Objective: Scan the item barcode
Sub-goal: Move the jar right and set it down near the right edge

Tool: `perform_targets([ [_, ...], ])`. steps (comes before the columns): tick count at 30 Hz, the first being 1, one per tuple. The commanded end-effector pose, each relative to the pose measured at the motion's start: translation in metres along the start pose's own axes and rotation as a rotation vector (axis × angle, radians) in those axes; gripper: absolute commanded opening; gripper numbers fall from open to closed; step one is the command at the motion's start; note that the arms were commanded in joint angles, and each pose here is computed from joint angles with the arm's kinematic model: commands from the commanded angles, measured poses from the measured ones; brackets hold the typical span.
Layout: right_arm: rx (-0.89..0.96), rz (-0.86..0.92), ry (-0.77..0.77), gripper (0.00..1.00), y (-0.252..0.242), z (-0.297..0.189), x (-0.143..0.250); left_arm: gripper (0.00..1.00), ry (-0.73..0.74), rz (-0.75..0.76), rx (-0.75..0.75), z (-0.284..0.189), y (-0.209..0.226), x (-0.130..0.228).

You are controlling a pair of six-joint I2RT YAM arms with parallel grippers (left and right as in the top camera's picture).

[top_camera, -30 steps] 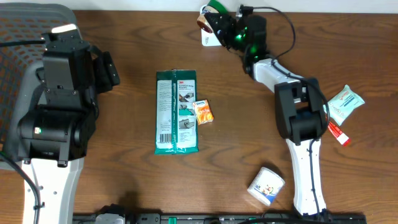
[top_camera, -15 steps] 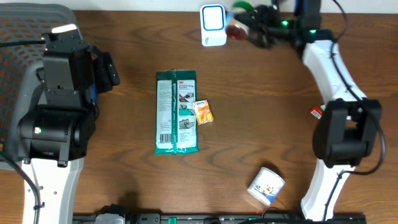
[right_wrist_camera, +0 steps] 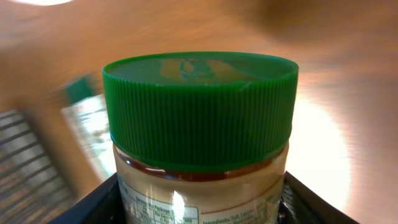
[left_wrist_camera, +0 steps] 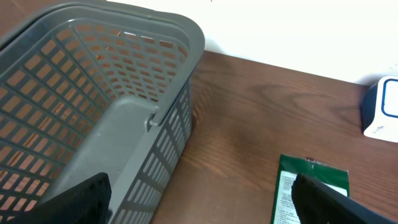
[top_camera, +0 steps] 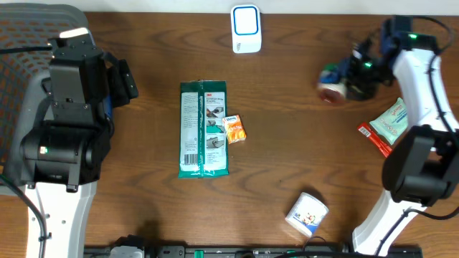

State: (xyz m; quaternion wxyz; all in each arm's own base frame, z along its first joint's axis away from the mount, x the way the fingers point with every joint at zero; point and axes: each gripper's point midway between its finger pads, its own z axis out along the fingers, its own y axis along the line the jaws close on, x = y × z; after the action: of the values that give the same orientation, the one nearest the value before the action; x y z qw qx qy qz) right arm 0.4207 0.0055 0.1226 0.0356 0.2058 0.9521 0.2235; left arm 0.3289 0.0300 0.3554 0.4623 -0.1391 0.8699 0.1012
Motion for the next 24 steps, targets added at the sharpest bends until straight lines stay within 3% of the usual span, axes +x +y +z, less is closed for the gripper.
perform_targets([
  [1,0.348,-0.023,-0.067,0.01,-0.073,-0.029,-0.006,0.92,-0.009,-0.013,-0.013,-0.001,0.003,-0.003],
  [6,0.566,0.005,-0.076,0.01,-0.12,-0.04,-0.005,0.92,-0.009,-0.013,-0.013,-0.001,0.003,-0.003],
  [14,0.543,-0.079,-0.246,0.01,-0.124,-0.014,-0.048,0.92,-0.009,-0.013,-0.013,-0.001,0.003,-0.003],
  [21,0.554,-0.105,-0.216,0.02,-0.137,0.007,-0.039,0.92,-0.009,-0.013,-0.013,-0.001,0.003,-0.003],
  [22,0.556,-0.11,-0.21,0.06,-0.139,0.009,-0.038,0.92,-0.009,-0.013,-0.013,-0.001,0.003,-0.003],
  [24,0.558,-0.103,-0.198,0.3,-0.143,0.011,-0.034,0.92,-0.009,-0.013,-0.013,-0.001,0.003,-0.003],
])
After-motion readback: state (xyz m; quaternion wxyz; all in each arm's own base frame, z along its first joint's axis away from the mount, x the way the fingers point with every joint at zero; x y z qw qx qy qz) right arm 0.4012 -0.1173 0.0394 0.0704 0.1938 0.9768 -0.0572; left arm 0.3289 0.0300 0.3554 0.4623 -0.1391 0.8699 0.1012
